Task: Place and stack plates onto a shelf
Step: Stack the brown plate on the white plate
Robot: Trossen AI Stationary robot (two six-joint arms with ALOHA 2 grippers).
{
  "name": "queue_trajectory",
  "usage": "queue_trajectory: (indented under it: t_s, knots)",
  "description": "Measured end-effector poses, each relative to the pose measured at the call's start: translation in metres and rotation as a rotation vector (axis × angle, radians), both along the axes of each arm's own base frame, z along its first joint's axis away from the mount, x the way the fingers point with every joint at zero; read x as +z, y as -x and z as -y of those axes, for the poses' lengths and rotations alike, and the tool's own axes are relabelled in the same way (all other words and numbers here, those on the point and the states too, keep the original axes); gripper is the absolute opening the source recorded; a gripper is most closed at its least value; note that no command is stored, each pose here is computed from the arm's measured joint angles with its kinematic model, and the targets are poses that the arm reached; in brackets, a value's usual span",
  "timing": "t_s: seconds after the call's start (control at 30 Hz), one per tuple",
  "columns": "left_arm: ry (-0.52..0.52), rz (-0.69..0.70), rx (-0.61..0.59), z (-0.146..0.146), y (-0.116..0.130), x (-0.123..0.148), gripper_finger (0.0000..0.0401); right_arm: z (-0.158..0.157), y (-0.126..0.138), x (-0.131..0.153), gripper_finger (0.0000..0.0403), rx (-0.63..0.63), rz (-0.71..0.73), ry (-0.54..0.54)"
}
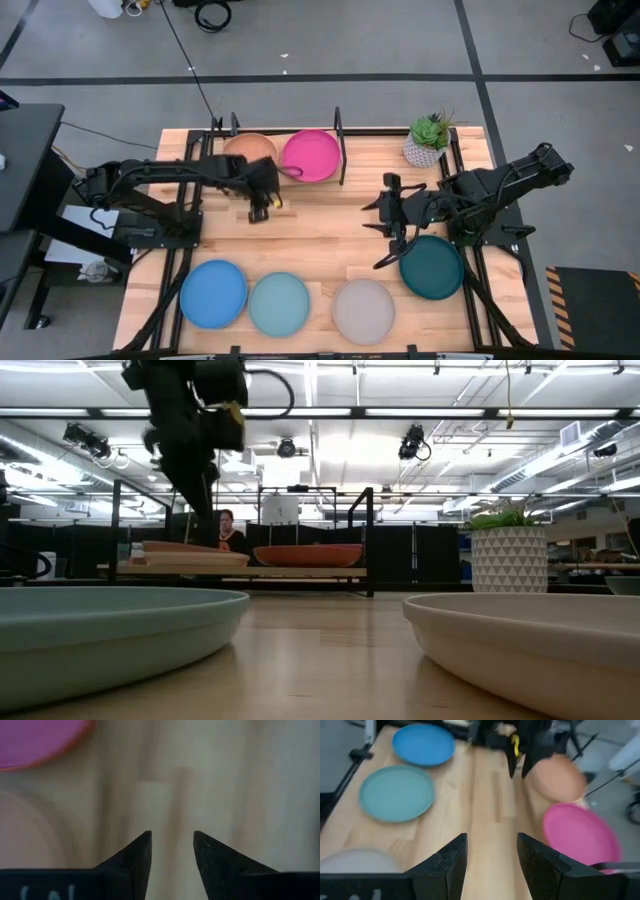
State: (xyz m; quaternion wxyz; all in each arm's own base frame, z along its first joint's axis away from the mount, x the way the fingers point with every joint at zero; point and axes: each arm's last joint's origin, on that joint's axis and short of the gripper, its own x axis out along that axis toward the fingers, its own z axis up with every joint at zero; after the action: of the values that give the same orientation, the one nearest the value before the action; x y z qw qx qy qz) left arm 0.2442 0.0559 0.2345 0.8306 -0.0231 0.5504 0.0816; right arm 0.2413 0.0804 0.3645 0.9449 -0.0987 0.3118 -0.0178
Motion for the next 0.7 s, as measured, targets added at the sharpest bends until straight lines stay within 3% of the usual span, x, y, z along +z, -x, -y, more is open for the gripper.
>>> queue_trajectory:
  t_s: [0.13,0.3,0.4,0.7]
  knots:
    - [-0.007,0.007,-0.05,0.02,-0.006,-0.002,0.0154,-0.002,-0.002,-0.034,0.0178,-0.001,-0.071,-0.046]
    - [-0.258,-0.078,0.064,0.02,-0.001,-0.002,0.0155,-0.002,0.001,-0.071,0.0178,-0.035,-0.166,-0.122]
    - [-0.328,-0.128,0.186,0.002,0.006,-0.003,0.0155,-0.002,0.002,-0.086,0.0178,-0.05,-0.186,-0.14]
    - [-0.326,-0.198,0.531,-0.077,0.045,-0.026,0.0155,-0.004,-0.001,-0.102,0.0178,-0.048,-0.124,-0.171]
